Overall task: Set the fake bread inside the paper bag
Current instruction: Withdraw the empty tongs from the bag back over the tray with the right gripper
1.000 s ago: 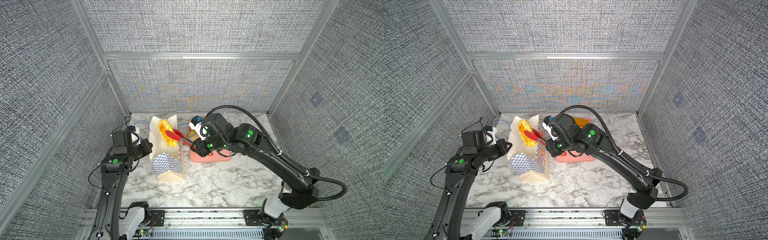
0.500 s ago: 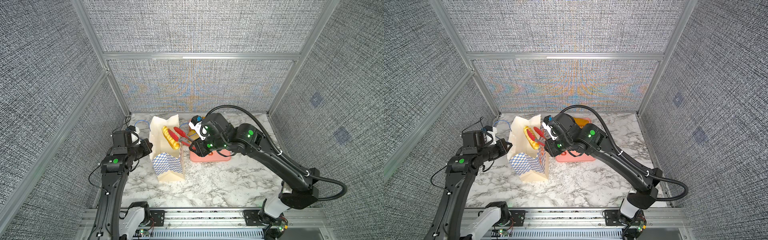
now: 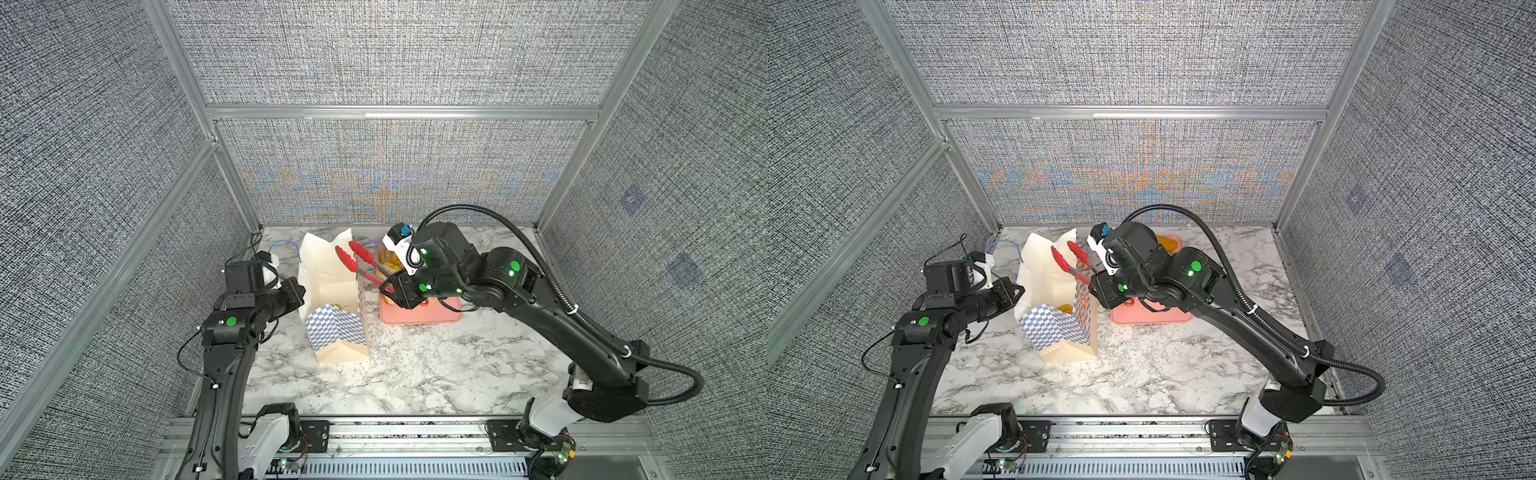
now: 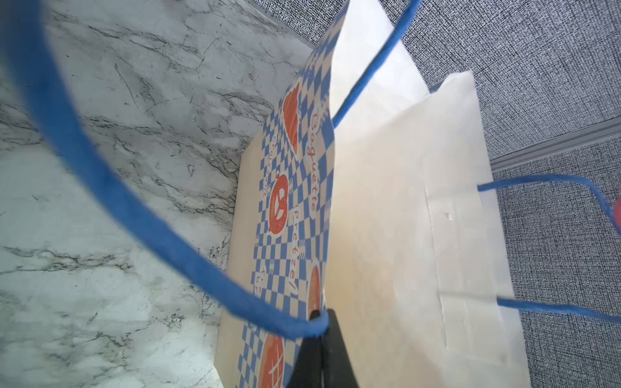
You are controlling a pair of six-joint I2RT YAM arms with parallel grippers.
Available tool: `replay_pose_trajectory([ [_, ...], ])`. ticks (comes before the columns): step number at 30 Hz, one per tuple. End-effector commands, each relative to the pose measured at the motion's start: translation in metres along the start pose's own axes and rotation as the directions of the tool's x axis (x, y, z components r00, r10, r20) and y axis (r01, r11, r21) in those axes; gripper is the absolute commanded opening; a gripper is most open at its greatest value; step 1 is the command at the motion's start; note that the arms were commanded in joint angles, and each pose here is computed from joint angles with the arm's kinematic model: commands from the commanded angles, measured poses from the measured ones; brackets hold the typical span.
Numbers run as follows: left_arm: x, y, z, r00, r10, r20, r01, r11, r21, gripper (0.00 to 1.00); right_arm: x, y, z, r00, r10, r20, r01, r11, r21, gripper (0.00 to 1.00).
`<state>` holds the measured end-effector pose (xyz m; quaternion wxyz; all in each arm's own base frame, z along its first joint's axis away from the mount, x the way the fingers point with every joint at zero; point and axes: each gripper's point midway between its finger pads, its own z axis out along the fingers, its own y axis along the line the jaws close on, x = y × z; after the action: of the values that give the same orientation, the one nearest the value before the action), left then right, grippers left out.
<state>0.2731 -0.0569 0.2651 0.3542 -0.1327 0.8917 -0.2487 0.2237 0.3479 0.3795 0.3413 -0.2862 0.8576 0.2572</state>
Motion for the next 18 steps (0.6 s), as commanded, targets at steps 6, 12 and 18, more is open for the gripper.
replay_pose_trajectory([
  [6, -0.006, -0.003, -0.002, 1.0, 0.013, 0.021, -0.013, 1.0, 0.007, 0.0, -0.021, -0.027, -0.023, 0.992, 0.021, 0.123, -0.032, 0.996, 0.086, 0.46],
  [12, -0.009, -0.003, -0.004, 0.999, 0.018, 0.033, -0.018, 1.0, 0.0, 0.01, -0.016, -0.065, -0.044, 0.983, 0.075, 0.166, -0.103, 0.981, 0.165, 0.46],
  [18, -0.01, -0.001, -0.007, 0.999, 0.025, 0.043, -0.024, 1.0, -0.018, 0.01, 0.014, -0.117, -0.055, 0.968, 0.189, 0.163, -0.224, 0.946, 0.235, 0.46],
])
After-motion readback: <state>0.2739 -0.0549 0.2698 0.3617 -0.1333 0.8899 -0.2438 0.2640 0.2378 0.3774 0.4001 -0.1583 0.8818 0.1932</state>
